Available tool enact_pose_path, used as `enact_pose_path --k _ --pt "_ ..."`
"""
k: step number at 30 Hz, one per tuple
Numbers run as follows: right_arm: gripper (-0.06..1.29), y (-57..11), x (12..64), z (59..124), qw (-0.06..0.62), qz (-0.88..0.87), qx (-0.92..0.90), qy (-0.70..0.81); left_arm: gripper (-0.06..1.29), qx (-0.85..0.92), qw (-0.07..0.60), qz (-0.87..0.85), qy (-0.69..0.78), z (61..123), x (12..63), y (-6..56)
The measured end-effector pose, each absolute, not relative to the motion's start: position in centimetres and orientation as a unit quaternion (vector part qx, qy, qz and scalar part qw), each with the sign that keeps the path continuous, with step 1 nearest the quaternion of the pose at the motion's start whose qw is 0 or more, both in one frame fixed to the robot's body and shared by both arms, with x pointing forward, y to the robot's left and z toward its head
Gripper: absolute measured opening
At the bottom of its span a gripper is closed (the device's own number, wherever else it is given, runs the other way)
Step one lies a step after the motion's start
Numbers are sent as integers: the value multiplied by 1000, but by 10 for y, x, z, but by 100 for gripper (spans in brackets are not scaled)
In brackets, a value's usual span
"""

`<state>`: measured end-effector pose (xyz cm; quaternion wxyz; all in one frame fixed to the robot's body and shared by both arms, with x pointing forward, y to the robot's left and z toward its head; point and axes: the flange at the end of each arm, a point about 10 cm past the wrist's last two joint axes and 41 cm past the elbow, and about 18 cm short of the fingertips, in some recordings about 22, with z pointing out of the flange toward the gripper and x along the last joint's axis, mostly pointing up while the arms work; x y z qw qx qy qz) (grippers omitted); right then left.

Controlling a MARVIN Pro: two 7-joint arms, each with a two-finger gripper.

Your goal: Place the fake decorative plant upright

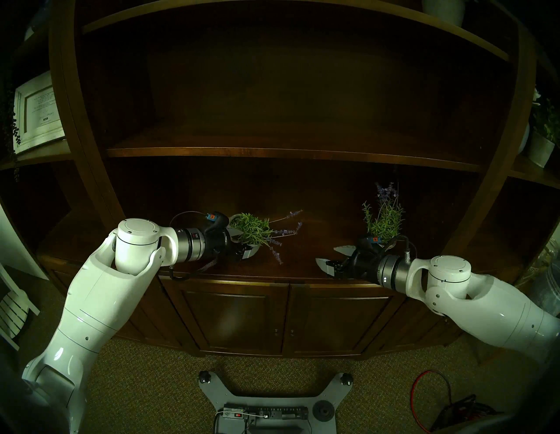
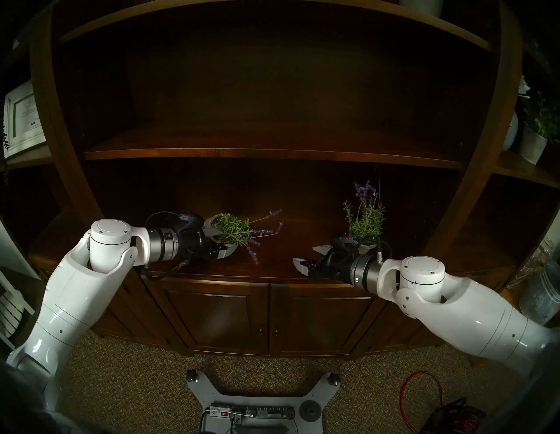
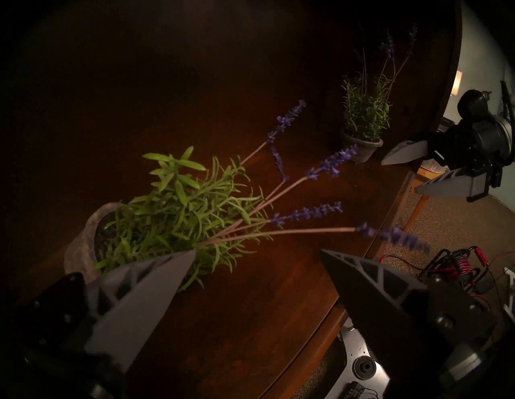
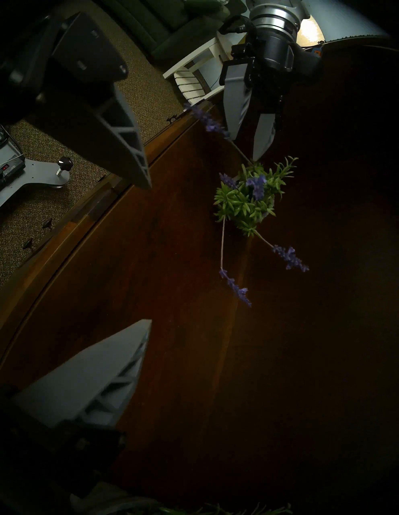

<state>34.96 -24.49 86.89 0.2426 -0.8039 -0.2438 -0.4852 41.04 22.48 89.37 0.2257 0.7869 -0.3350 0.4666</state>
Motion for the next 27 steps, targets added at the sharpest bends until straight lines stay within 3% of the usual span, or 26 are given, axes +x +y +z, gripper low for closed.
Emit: enact_pose_path --k 16,27 --pt "121 -245 350 869 243 -485 -804 -244 121 808 216 439 -329 878 424 202" --pt "121 -245 349 869 243 -485 -804 -244 121 800 214 462 -319 908 442 194"
